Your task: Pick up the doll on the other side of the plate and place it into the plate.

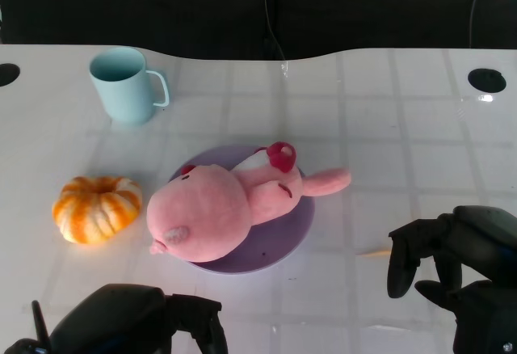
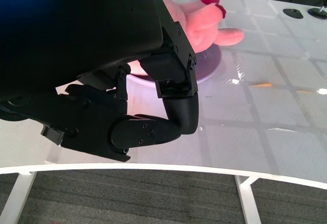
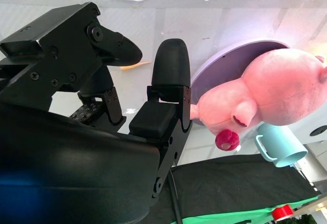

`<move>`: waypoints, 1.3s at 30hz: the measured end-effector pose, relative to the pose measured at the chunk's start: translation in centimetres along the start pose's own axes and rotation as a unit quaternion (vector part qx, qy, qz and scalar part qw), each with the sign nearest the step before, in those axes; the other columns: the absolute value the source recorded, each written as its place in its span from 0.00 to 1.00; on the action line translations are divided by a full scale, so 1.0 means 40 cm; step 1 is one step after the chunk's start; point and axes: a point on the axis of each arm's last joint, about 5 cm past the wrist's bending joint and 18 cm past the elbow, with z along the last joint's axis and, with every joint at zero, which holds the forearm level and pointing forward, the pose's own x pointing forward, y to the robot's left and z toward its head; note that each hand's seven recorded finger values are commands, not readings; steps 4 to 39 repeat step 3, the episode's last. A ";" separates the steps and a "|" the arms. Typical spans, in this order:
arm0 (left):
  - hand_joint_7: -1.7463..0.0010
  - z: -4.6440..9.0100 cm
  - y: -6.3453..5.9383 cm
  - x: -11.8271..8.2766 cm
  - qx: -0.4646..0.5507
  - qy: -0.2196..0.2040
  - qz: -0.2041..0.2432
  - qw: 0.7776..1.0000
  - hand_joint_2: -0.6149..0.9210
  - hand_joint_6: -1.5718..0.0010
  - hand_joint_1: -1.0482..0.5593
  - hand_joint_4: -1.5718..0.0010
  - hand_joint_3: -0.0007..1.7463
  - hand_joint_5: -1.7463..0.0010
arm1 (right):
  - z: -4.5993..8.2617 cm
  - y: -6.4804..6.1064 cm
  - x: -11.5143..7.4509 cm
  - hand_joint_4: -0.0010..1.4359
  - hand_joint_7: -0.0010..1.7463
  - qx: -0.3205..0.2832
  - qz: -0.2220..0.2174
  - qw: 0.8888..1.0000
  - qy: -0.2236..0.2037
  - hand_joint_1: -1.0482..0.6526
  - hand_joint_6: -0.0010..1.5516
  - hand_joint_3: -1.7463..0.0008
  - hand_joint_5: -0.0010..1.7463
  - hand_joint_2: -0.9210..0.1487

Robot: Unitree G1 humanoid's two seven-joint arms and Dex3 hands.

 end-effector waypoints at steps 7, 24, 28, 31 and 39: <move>0.46 0.000 0.001 0.000 0.000 0.001 0.001 1.000 1.00 0.56 0.42 0.59 0.24 0.26 | 0.001 0.000 0.001 0.59 0.61 0.000 0.000 1.000 -0.001 0.60 0.56 0.44 0.89 0.43; 0.46 0.000 0.001 0.000 0.000 0.001 0.001 1.000 1.00 0.56 0.42 0.59 0.24 0.26 | 0.001 0.000 0.001 0.59 0.61 0.000 0.000 1.000 -0.001 0.60 0.56 0.44 0.89 0.43; 0.46 0.000 0.001 0.000 0.000 0.001 0.001 1.000 1.00 0.56 0.42 0.59 0.24 0.26 | 0.001 0.000 0.001 0.59 0.61 0.000 0.000 1.000 -0.001 0.60 0.56 0.44 0.89 0.43; 0.46 0.000 0.001 0.000 0.000 0.001 0.001 1.000 1.00 0.56 0.42 0.59 0.24 0.26 | 0.001 0.000 0.001 0.59 0.61 0.000 0.000 1.000 -0.001 0.60 0.56 0.44 0.89 0.43; 0.46 0.000 0.001 0.000 0.000 0.001 0.001 1.000 1.00 0.56 0.42 0.59 0.24 0.26 | 0.001 0.000 0.001 0.59 0.61 0.000 0.000 1.000 -0.001 0.60 0.56 0.44 0.89 0.43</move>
